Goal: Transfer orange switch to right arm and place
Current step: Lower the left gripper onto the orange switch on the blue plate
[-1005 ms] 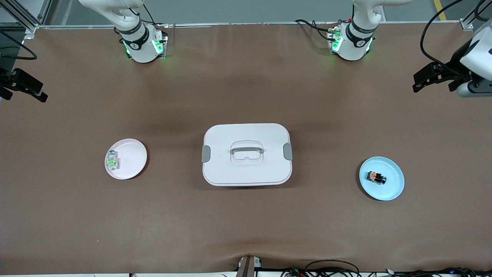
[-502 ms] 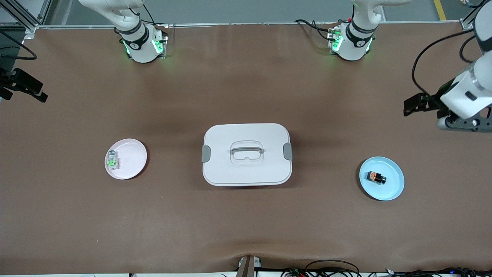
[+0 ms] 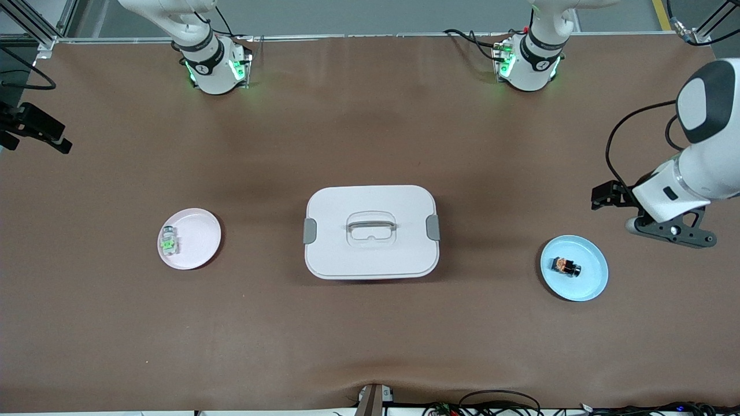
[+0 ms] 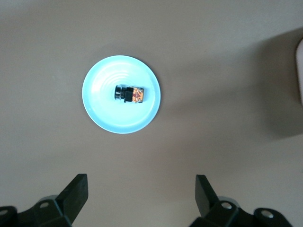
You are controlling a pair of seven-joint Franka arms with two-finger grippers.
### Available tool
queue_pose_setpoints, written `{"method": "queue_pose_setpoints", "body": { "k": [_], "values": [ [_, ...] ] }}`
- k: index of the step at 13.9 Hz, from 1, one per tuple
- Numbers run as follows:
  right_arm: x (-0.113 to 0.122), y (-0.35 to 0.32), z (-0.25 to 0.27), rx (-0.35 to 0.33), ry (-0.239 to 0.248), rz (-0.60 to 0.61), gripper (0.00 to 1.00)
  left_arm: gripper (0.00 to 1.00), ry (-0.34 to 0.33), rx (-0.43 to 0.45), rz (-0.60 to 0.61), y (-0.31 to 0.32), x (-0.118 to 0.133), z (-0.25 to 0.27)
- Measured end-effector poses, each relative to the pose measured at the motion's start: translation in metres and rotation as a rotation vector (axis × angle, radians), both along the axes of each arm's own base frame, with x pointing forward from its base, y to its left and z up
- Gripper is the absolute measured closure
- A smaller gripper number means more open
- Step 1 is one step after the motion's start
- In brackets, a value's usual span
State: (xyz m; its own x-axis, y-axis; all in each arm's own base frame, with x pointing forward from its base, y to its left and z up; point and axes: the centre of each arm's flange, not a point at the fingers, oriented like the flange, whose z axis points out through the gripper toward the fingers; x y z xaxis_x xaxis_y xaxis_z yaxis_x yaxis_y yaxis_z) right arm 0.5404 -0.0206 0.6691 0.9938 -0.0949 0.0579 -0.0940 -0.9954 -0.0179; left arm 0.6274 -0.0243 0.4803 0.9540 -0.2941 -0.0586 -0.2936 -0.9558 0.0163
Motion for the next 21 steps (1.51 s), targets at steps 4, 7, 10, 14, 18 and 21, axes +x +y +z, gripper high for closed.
{"method": "queue_pose_setpoints", "body": {
  "k": [4, 7, 10, 14, 18, 21],
  "values": [
    [0.0, 0.0, 0.0, 0.0, 0.0, 0.0, 0.0, 0.0, 0.009, -0.011, -0.12, 0.002, 0.016, -0.045],
    [0.0, 0.0, 0.0, 0.0, 0.0, 0.0, 0.0, 0.0, 0.008, -0.02, -0.205, -0.002, 0.025, -0.087],
    [0.0, 0.0, 0.0, 0.0, -0.003, 0.0, 0.0, 0.0, -0.025, -0.021, -0.227, -0.004, 0.023, -0.125],
    [0.0, 0.0, 0.0, 0.0, -0.003, 0.0, 0.0, 0.0, -0.029, -0.023, -0.231, -0.003, 0.017, -0.173],
    [0.0, 0.0, 0.0, 0.0, -0.003, 0.0, 0.0, 0.0, -0.044, -0.021, -0.238, -0.001, 0.021, -0.207],
    [0.0, 0.0, 0.0, 0.0, -0.003, 0.0, 0.0, 0.0, -0.066, 0.0, -0.254, 0.002, 0.026, -0.231]
  ]
}}
